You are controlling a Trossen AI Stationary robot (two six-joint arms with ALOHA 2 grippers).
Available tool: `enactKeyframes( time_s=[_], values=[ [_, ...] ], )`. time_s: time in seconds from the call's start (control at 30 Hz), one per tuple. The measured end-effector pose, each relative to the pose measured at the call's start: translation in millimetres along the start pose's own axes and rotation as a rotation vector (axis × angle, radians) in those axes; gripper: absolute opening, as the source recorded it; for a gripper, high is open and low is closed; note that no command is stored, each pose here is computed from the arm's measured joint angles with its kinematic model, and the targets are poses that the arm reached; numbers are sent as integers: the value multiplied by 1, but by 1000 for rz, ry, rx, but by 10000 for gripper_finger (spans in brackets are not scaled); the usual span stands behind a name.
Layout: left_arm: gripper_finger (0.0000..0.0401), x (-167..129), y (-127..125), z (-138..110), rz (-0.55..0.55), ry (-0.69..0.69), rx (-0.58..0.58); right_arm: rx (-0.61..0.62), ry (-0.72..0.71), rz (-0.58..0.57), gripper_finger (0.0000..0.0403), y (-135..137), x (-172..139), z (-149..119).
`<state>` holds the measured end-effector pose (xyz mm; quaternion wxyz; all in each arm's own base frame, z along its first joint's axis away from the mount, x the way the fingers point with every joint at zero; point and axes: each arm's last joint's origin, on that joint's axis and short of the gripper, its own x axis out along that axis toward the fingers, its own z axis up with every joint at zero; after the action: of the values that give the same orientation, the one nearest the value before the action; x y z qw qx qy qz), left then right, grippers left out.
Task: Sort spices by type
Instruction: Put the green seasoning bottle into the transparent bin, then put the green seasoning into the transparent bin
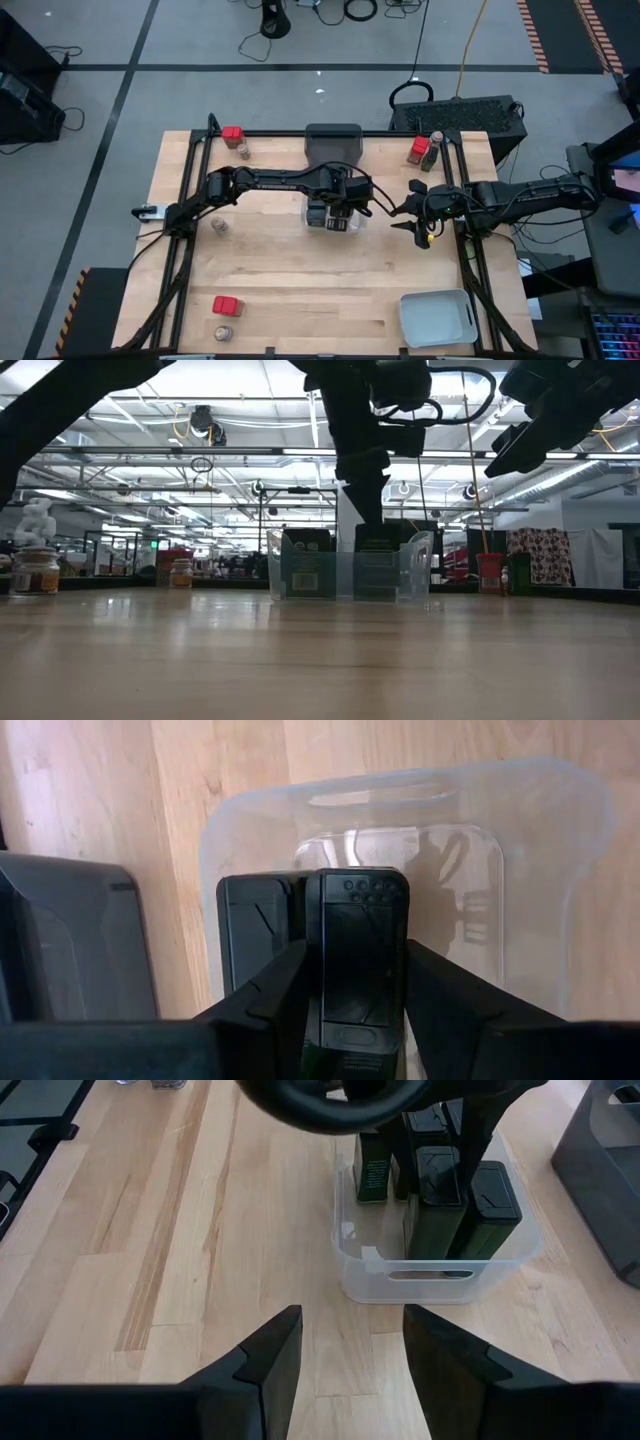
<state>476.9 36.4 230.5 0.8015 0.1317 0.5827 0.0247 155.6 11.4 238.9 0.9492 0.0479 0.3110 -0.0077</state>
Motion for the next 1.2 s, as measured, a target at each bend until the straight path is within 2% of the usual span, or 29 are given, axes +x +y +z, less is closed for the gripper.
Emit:
enactKeyframes(
  time_s=[0.43,0.8,1.2],
  values=[
    [147,0,0,1,-5,-9,-3,1,0,0,157,0,0,0],
    [186,0,0,1,-5,-9,-8,7,0,0,157,0,0,0],
    [190,0,0,1,15,-4,-1,7,0,0,157,0,0,0]
  ],
)
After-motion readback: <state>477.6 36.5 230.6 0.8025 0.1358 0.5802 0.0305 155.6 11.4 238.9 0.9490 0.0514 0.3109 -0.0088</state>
